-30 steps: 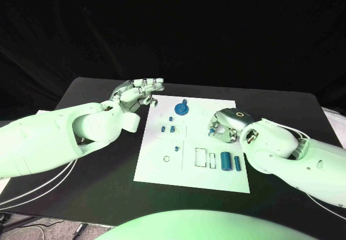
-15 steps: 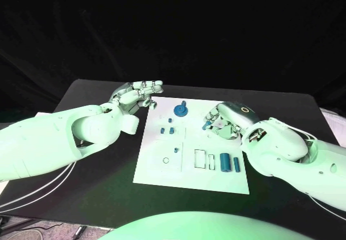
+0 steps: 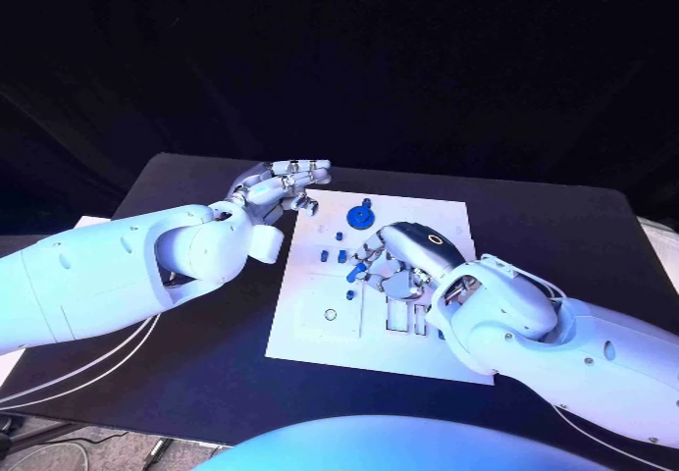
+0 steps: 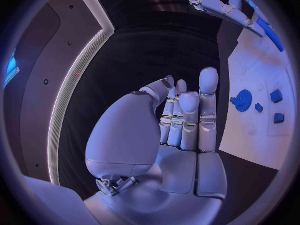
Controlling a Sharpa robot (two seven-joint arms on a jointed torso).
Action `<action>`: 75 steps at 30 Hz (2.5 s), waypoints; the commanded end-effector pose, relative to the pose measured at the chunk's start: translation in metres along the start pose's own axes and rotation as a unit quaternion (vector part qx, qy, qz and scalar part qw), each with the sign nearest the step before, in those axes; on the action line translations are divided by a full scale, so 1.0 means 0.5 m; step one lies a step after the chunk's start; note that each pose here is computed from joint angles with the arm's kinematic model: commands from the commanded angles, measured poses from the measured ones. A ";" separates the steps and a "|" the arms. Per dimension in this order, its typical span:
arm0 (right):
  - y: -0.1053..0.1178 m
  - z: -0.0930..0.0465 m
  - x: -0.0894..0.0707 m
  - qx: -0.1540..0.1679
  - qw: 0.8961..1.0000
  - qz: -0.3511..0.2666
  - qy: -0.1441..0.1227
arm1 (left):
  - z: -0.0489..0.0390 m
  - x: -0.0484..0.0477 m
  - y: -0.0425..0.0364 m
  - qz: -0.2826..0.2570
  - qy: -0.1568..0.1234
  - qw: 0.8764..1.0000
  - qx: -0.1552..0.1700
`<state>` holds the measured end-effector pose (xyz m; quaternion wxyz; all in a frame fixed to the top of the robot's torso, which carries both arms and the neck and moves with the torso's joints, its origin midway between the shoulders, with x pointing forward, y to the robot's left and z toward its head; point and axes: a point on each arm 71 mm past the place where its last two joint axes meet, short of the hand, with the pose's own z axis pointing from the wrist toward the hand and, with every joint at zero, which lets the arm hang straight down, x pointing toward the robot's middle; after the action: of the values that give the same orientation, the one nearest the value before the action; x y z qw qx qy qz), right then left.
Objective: Assemble the parts on the task board
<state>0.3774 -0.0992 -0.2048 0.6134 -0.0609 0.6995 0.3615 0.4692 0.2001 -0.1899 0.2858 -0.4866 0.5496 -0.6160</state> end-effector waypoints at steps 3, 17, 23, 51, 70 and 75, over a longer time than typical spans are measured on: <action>0.027 0.006 0.032 -0.031 0.999 0.016 0.033 | 0.005 0.008 0.001 -0.003 0.013 1.000 0.002; 0.032 0.013 0.097 -0.036 0.995 0.017 0.088 | 0.007 0.009 0.007 -0.004 0.013 1.000 0.000; 0.028 0.014 0.106 -0.031 0.995 0.007 0.100 | 0.007 0.008 0.008 -0.004 0.013 1.000 0.000; 0.040 0.019 0.125 -0.022 0.994 -0.055 0.091 | 0.007 0.011 0.009 -0.005 0.016 1.000 -0.001; 0.049 0.011 0.118 -0.023 0.994 -0.066 0.084 | 0.006 0.010 0.009 -0.005 0.016 1.000 -0.004; 0.050 0.007 0.115 -0.019 0.994 -0.068 0.080 | 0.006 0.010 0.009 -0.005 0.017 1.000 -0.004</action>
<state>0.3537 -0.0583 -0.2456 0.5726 -0.1438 0.7329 0.3380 0.4703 0.1956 -0.1943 0.2782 -0.4864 0.5532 -0.6164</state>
